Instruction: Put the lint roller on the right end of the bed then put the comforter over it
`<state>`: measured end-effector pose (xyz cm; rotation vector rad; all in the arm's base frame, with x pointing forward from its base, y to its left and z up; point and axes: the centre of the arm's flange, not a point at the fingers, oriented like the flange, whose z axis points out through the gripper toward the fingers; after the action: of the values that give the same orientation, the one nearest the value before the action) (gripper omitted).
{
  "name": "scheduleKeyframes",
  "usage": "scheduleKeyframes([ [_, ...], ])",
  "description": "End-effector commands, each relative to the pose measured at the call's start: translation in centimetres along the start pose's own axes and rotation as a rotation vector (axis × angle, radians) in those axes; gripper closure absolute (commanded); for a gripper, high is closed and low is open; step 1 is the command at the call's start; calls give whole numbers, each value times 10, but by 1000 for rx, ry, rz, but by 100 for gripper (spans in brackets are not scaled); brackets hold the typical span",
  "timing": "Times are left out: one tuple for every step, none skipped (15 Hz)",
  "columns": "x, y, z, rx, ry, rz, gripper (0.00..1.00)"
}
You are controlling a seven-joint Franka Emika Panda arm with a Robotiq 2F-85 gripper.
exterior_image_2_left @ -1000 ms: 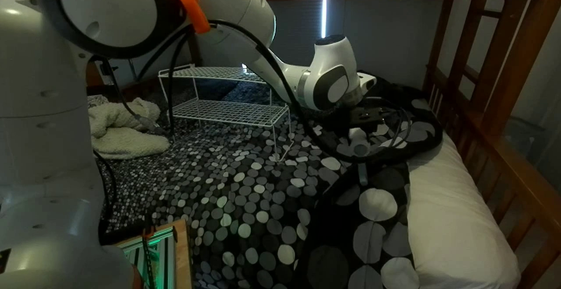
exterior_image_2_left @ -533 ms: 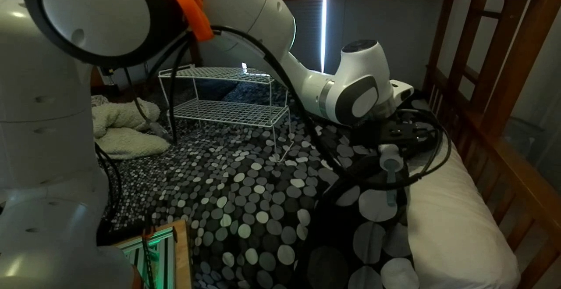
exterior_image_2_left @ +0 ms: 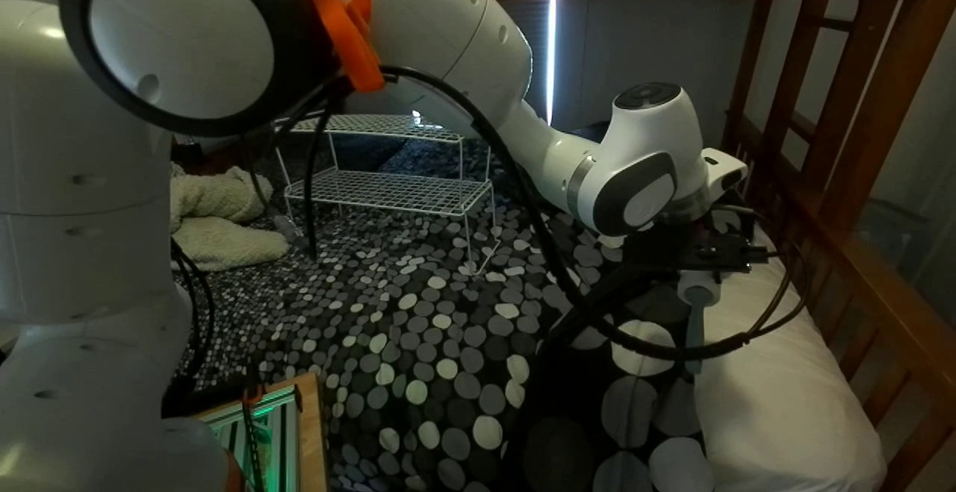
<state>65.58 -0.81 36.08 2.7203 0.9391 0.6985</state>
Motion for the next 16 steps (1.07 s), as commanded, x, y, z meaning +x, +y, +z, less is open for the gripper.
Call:
scheduleKeyframes([
  [1,-1,0,1,2,-1,42],
  [2,-1,0,2,3,-2,67],
  [3,5,8,16,5,7,67],
  [5,11,14,23,8,-9,67],
  [8,16,20,17,4,-17,67],
  [9,20,26,30,-3,-32,67],
  [11,26,32,27,-11,-48,67],
  [11,31,39,28,-19,-64,67],
  [12,37,47,38,-24,-74,67],
  [12,42,54,39,-28,-85,67],
  [11,46,63,47,-31,-93,67],
  [12,50,70,48,-36,-95,67],
  [12,53,79,55,-32,-98,67],
  [12,56,89,60,-30,-96,67],
  [12,55,96,65,-29,-92,67],
  [12,55,106,69,-27,-91,67],
])
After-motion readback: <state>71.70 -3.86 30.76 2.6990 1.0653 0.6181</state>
